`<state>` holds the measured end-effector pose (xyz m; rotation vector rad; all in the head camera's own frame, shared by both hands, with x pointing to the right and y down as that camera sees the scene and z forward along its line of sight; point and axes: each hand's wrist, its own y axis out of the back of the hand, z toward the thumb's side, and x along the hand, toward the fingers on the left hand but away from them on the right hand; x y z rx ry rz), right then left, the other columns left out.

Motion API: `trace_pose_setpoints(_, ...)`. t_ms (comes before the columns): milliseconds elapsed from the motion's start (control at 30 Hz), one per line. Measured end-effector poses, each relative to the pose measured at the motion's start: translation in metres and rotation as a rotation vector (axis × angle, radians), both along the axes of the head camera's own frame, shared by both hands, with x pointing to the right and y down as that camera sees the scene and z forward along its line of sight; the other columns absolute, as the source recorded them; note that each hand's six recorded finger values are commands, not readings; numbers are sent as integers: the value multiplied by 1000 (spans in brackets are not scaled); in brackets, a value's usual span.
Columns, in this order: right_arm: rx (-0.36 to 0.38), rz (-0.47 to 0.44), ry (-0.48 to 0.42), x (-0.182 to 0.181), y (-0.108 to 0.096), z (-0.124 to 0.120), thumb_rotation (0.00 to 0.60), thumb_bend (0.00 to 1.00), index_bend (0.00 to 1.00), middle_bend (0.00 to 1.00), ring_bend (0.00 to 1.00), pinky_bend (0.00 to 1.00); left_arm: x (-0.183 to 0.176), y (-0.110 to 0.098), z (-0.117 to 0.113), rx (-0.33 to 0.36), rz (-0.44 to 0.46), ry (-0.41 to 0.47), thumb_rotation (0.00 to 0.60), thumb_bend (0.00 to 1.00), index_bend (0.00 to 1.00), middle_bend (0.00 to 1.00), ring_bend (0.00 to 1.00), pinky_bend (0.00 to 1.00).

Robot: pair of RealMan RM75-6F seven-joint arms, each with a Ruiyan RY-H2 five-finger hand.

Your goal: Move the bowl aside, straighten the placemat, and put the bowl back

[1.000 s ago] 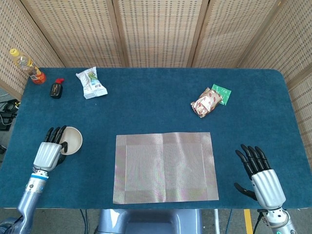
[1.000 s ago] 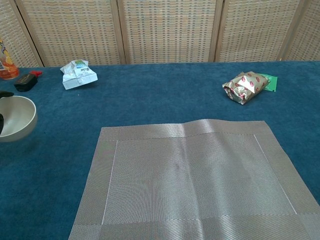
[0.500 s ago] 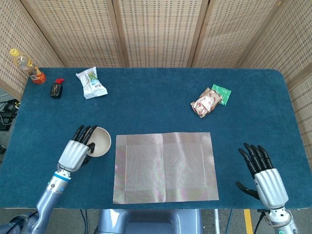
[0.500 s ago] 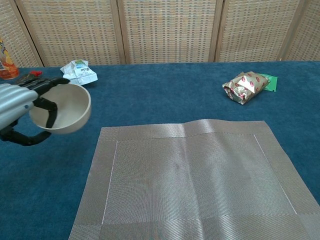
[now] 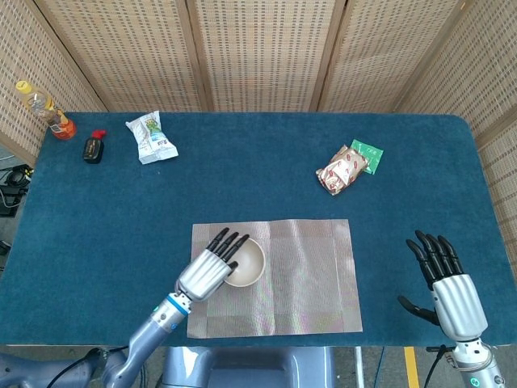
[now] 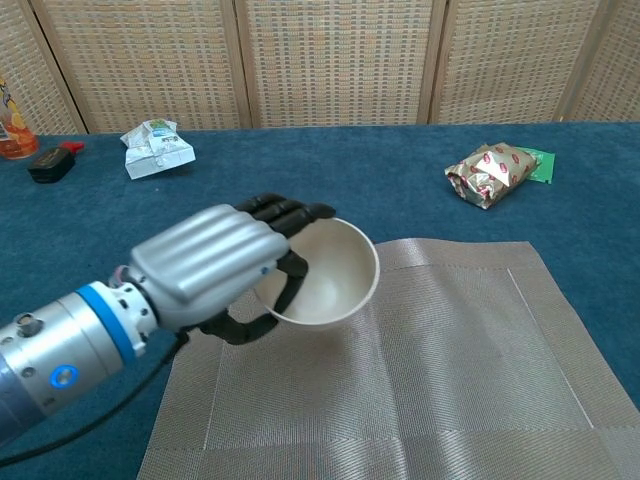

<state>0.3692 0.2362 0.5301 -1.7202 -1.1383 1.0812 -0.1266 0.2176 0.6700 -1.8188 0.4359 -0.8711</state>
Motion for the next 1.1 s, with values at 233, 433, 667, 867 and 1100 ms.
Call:
trace_pose_setpoints(233, -4, -1, -9, 1, -1, 0, 600, 211, 28, 0, 0, 0, 30, 5, 9, -34, 22, -18, 600, 495, 587, 0, 0, 0)
trace_pose_setpoints(433, -3, 3, -17, 2, -2, -2, 600, 211, 28, 0, 0, 0, 39, 7, 16, -63, 13, -39, 600, 378, 511, 0, 0, 0)
trace_pose_setpoints(667, -3, -3, -16, 1, 0, -2, 600, 211, 28, 0, 0, 0, 36, 10, 17, -70, 23, -61, 600, 161, 261, 0, 0, 0)
trace_pose_setpoints(867, -6, -5, -14, 0, 0, -1, 600, 211, 28, 0, 0, 0, 21, 0, 2, -34, -6, -56, 600, 117, 130, 0, 0, 0)
trace_pose_setpoints(1100, -6, -5, -5, -1, 0, 0, 600, 211, 32, 0, 0, 0, -23, -21, -22, 19, -105, -65, 600, 118, 92, 0, 0, 0)
